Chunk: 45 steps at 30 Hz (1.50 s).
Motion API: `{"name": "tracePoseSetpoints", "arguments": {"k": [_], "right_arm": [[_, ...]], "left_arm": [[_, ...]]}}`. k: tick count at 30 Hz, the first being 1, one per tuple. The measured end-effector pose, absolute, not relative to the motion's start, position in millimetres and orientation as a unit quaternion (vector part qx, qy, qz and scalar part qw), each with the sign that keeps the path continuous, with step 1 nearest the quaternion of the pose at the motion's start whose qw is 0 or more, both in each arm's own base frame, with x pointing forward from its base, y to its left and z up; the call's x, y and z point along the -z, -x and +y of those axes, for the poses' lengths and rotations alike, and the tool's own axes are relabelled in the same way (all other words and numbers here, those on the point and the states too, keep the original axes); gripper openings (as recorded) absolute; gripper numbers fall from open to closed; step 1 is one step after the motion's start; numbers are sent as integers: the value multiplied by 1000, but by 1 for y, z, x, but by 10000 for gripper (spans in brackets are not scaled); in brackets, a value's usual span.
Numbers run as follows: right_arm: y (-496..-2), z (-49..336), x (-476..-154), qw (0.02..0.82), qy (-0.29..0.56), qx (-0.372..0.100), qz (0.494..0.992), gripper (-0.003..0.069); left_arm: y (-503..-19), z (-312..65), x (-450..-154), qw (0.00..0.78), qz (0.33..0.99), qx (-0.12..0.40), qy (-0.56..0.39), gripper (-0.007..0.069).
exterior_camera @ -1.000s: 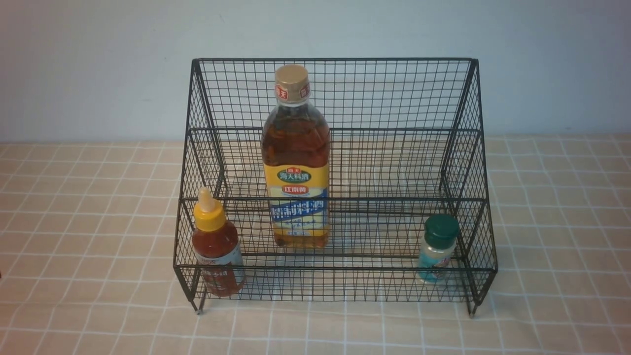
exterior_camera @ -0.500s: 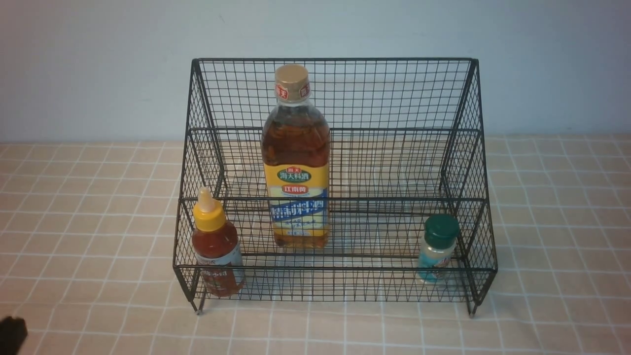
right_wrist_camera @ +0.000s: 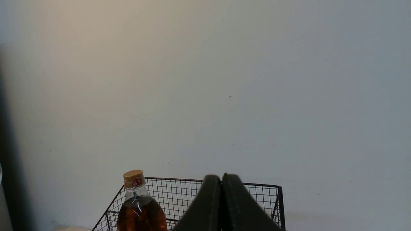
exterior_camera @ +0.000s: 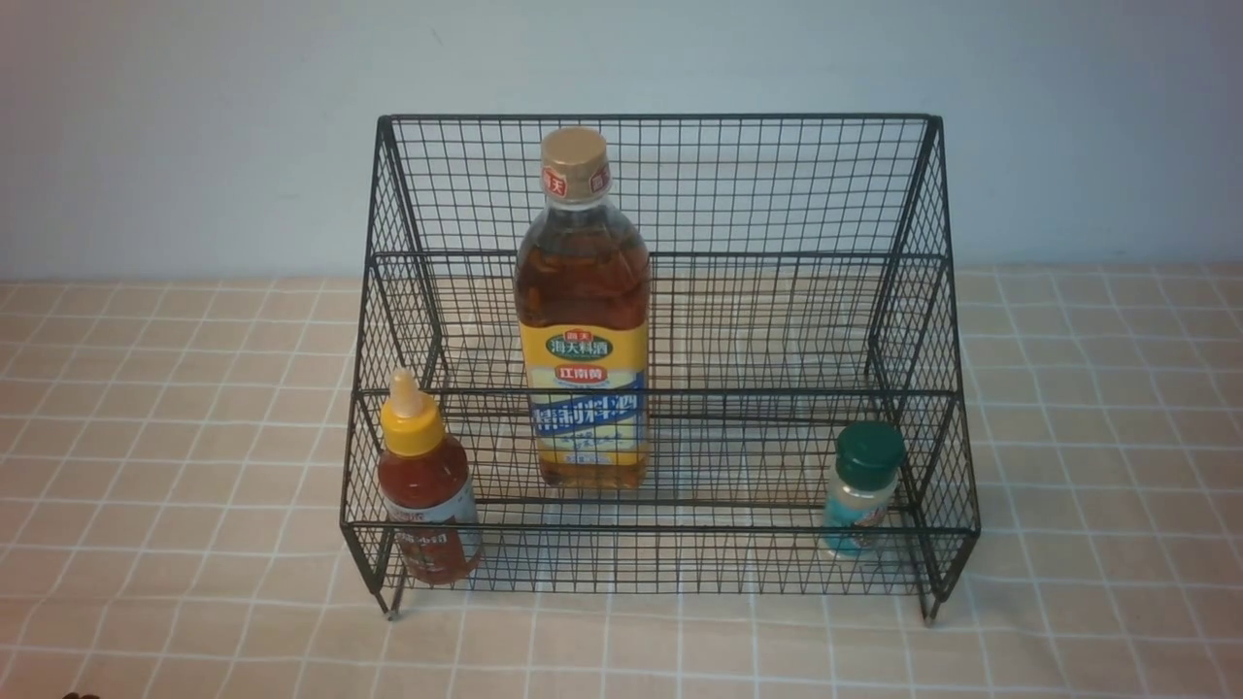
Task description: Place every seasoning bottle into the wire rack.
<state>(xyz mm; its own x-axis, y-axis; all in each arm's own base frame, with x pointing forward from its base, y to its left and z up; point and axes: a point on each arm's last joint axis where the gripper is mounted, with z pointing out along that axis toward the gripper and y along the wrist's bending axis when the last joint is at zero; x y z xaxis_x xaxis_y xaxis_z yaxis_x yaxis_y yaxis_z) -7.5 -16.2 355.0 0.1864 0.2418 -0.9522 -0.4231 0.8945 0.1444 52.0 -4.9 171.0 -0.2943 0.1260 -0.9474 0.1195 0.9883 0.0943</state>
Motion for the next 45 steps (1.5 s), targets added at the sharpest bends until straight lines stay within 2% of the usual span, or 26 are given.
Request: {"name": "tracePoseSetpoints", "arguments": {"k": [24, 31, 37, 40, 44, 45], "right_arm": [[6, -14, -353, 766, 78, -224, 597, -11], [-6, 3, -332, 771, 138, -222, 581, -11], [-17, 10, -309, 753, 142, -227, 601, -11], [-27, 14, -288, 739, 132, -198, 630, -11], [-46, 12, -234, 702, 72, -105, 701, -11], [-46, 12, -234, 702, 69, -101, 701, -11]], "left_arm": [[-52, -5, -171, 589, 804, -3, -76, -6], [-52, -5, -171, 589, 804, -3, -76, -6], [-52, -5, -171, 589, 804, -3, -76, -6], [-52, -5, -171, 589, 804, -3, -76, -6], [-52, -5, -171, 589, 804, -3, -76, -6], [-52, -5, -171, 589, 804, -3, -76, -6]]}}
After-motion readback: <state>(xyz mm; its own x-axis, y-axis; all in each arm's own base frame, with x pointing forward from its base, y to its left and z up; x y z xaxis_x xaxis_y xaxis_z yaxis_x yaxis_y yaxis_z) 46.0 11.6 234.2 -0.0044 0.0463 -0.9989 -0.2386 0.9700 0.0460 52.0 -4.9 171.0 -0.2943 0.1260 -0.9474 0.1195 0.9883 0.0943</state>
